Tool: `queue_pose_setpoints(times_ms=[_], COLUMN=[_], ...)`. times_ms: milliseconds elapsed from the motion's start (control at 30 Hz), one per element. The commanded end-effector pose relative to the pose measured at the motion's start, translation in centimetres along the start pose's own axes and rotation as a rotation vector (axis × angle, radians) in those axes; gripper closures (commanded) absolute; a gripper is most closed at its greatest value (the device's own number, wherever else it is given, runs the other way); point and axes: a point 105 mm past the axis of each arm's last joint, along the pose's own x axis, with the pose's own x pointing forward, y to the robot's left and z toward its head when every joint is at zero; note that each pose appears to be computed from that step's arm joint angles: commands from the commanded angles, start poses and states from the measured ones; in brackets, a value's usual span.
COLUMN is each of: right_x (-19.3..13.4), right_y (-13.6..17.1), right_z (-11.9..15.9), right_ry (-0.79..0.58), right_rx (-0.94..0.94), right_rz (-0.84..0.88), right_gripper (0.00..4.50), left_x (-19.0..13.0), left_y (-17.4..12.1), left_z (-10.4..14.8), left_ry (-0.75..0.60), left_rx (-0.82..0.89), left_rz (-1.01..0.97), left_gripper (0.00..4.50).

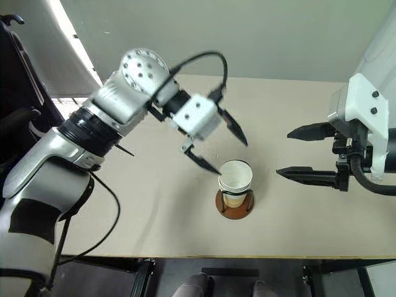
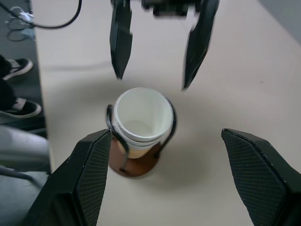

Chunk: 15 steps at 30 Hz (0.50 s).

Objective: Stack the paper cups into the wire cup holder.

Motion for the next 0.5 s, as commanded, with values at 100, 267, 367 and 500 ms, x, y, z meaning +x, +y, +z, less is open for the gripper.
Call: queue_pose_setpoints(times_ms=[100,267,367,500], right_x=[0.3,1.5,2.3,3.1], right_y=[-2.3,-4.1,-5.3,-7.7], right_z=[-2.3,-5.5,-7.2,-9.0], right_ry=[-0.009,-0.04,-0.057,-0.102], right_rx=[0.086,0.229,0.268,0.296], right_rz=[-0.095,-0.156,-0.211,-0.353], right_gripper=[0.71,0.71,0.71,0.71], left_x=[-4.6,-7.0,-7.9,-8.9], left_y=[0.1,-2.2,-3.5,-4.5], left_z=[-0.8,-4.6,-7.2,-9.6], left_ry=[-0.125,-0.158,-0.15,-0.146], left_rx=[-0.205,-0.445,-0.56,-0.647], left_rz=[0.241,0.445,0.597,0.8], left_gripper=[0.02,0.02,0.02,0.02])
